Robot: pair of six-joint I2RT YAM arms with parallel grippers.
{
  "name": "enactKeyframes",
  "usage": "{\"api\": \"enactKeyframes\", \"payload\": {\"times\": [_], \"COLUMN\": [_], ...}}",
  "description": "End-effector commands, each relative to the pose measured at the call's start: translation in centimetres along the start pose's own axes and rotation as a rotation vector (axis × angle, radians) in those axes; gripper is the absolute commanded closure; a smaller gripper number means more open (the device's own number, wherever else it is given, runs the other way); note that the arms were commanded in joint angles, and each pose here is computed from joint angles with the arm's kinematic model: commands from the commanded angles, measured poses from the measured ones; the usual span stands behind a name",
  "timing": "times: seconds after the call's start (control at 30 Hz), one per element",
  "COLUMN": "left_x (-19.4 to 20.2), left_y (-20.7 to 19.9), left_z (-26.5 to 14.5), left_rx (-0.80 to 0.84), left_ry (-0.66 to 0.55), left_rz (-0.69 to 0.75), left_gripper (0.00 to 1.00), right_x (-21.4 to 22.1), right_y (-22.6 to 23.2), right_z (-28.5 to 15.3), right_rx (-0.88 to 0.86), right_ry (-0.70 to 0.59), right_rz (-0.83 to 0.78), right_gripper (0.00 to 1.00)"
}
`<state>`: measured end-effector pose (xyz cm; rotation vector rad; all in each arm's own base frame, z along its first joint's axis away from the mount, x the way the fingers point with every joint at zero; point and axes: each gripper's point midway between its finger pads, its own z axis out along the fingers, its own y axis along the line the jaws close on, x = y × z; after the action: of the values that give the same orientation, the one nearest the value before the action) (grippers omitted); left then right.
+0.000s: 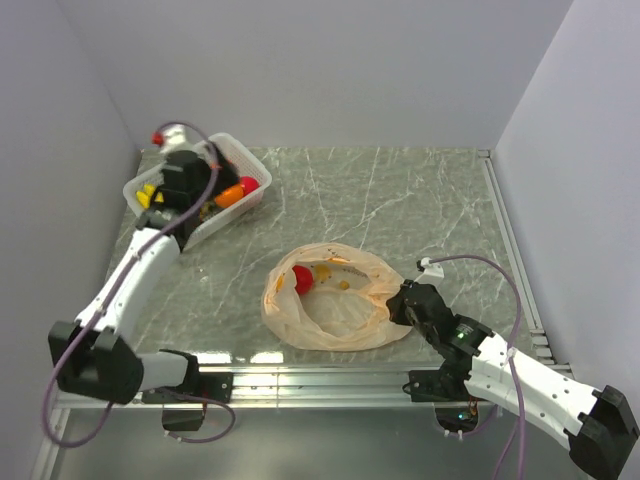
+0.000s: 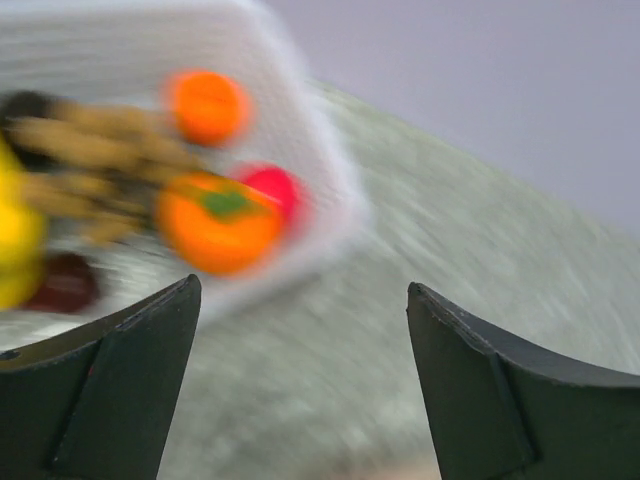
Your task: Untie the knot of the plastic bag and take out the fruit
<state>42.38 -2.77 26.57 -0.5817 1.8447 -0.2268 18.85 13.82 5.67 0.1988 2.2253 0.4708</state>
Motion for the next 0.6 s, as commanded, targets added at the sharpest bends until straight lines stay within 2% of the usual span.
{"api": "enactKeyframes", "payload": {"times": [0.0, 0.03, 0.1, 0.13, 0.23, 0.33, 0.4, 0.57], "left_x": [3.6, 6.2, 9.0, 11.8, 17.4, 22.7, 26.1, 31.9], "left_y": [-7.2, -10.4, -12.8, -15.2, -18.4, -20.0, -20.7, -21.7], "left_z": [-5.7, -8.1, -10.9, -13.6, -17.9, -19.7, -19.3, -18.2], "left_rx": [0.216, 0.313, 0.387, 0.469, 0.553, 0.559, 0.537, 0.534], "left_ry": [0.078, 0.127, 0.194, 0.247, 0.319, 0.37, 0.426, 0.498], "left_rz": [0.123, 0.162, 0.17, 0.203, 0.266, 0.384, 0.437, 0.442], "left_gripper": [0.12, 0.16, 0.2, 0.23, 0.28, 0.31, 0.34, 0.49], "right_x": [-2.0, -2.1, -1.9, -1.9, -1.8, -1.7, -1.7, -1.7], "right_y": [1.4, 1.4, 1.3, 1.3, 1.2, 1.2, 1.2, 1.4], "right_z": [-0.3, -0.2, -0.2, -0.1, 0.0, 0.0, 0.0, -0.2], "right_rx": [-0.032, -0.029, -0.028, -0.028, -0.026, -0.023, -0.027, -0.039], "right_ry": [-0.061, -0.063, -0.063, -0.063, -0.066, -0.064, -0.063, -0.066], "right_rz": [-0.002, -0.001, -0.004, -0.004, -0.002, 0.0, -0.004, 0.002], "right_gripper": [1.0, 1.0, 1.0, 1.0, 1.0, 1.0, 1.0, 1.0]}}
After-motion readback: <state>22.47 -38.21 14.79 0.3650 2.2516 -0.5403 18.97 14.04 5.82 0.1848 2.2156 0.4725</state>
